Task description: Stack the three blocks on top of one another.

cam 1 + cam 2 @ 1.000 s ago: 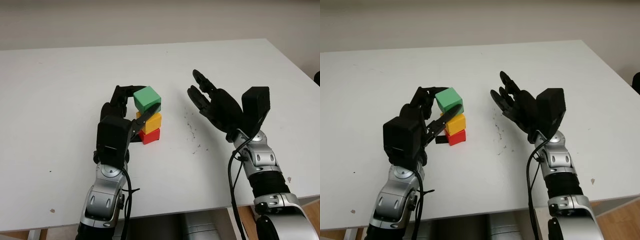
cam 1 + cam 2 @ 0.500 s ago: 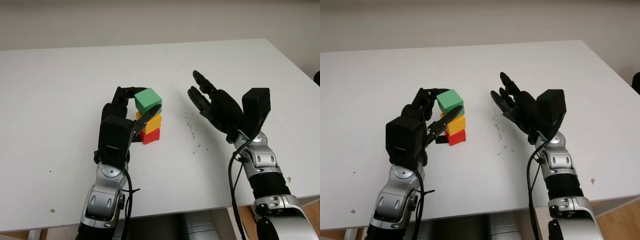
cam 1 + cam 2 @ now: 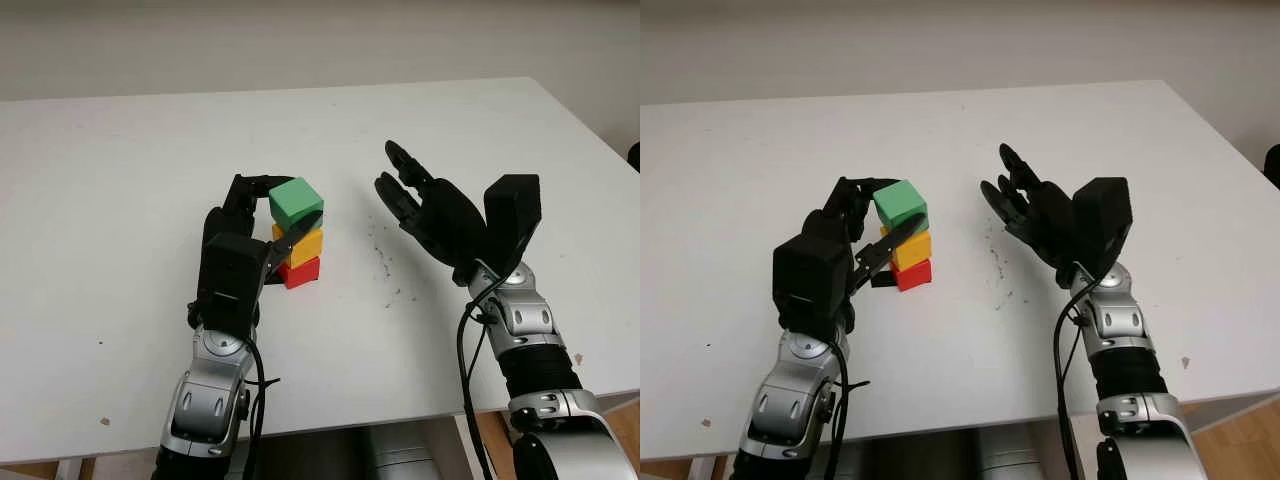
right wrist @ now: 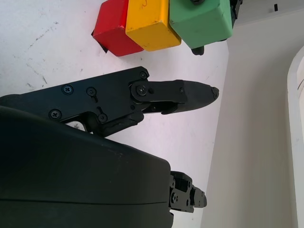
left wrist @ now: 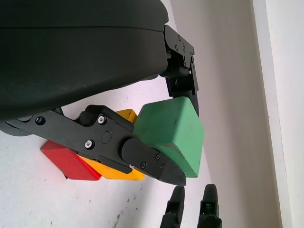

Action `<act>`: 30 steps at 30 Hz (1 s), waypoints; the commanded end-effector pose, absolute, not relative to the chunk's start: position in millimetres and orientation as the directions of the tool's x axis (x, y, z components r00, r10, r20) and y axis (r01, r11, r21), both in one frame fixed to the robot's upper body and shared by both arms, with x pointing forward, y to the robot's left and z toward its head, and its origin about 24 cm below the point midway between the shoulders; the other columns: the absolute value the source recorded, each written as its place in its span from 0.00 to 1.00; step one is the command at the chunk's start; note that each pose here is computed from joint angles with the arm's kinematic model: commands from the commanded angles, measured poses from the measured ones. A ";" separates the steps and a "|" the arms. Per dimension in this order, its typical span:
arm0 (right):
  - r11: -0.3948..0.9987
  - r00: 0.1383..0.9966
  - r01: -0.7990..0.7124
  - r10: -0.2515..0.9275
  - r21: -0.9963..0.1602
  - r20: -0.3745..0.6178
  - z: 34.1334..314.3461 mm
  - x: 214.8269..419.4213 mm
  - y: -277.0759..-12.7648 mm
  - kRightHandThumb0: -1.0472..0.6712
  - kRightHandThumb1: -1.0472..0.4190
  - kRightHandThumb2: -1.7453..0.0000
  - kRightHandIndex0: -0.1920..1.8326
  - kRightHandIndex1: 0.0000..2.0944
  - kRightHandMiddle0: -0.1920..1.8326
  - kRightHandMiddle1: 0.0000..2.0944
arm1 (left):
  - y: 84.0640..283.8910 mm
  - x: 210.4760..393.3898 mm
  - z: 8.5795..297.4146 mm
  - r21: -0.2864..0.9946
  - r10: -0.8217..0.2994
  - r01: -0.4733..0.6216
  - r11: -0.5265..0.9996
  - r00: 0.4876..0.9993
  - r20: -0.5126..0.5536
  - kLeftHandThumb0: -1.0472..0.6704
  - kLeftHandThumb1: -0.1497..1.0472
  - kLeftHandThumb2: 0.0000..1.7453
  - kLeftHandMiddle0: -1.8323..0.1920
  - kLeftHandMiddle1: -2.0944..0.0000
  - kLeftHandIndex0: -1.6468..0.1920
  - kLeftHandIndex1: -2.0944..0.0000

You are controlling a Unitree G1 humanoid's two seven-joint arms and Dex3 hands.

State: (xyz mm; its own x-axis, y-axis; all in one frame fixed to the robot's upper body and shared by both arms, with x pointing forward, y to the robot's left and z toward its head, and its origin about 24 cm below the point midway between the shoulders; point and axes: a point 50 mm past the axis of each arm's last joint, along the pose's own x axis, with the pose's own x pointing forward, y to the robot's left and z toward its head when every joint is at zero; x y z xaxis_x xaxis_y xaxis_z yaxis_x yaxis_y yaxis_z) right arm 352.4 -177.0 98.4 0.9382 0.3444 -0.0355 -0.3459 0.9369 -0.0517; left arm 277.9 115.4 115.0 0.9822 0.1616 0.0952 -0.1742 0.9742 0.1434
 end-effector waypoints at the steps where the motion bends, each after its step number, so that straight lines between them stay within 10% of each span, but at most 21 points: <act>1: 0.937 0.939 -0.344 0.344 -0.057 -0.018 101.7 352.2 -178.0 0.24 0.00 0.82 0.05 0.02 0.07 0.03 | 111.2 274.7 117.7 0.104 0.168 -0.179 0.978 0.980 0.103 0.32 1.00 0.04 0.80 0.97 0.72 0.37; 30: 0.933 0.935 -0.355 0.355 -0.064 -0.019 102.0 352.2 -178.9 0.22 0.00 0.84 0.04 0.02 0.06 0.02 | 111.4 273.8 117.8 0.137 0.168 -0.182 0.974 0.980 0.105 0.31 1.00 0.03 0.82 0.98 0.79 0.43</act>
